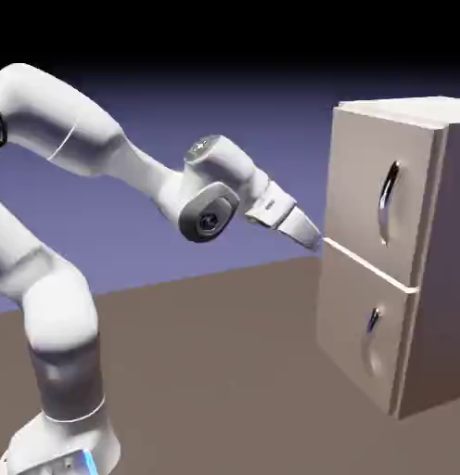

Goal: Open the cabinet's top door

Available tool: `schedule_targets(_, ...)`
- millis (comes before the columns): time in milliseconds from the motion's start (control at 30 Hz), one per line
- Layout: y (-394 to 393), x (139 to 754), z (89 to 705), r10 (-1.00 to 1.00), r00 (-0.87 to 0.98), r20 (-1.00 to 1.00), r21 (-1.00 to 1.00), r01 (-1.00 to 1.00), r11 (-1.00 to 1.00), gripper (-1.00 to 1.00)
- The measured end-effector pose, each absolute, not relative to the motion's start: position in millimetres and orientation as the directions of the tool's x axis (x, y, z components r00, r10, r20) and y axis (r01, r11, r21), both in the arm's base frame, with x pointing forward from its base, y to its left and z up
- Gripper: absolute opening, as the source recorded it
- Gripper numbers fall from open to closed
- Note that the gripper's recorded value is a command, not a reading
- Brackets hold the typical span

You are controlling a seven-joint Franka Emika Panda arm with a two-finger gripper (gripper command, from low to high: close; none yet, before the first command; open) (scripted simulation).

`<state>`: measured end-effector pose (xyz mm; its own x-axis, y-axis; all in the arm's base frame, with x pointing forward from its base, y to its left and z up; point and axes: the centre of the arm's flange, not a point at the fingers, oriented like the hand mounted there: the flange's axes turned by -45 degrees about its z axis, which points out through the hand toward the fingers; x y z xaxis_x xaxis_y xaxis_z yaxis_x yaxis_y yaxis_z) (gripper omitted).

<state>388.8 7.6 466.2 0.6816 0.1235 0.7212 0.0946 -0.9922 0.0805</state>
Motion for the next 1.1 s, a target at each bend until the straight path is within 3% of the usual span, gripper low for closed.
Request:
schedule_targets(300, 22, 379, 519, 0.594, 0.464, 0.657, 0.455, 0.385, -0.803, 1.00)
schedule_targets(567, 21, 366, 555, 0.874, 0.207, 0.440, 0.736, 0.474, -0.483, 1.00)
schedule_targets(833, 7, 355, 577, 0.993, -0.013, 0.120, 0.900, 0.424, -0.103, 1.00)
schedule_targets(1100, -16, 352, 584, 0.961, -0.144, -0.237, 0.917, 0.292, 0.270, 1.00)
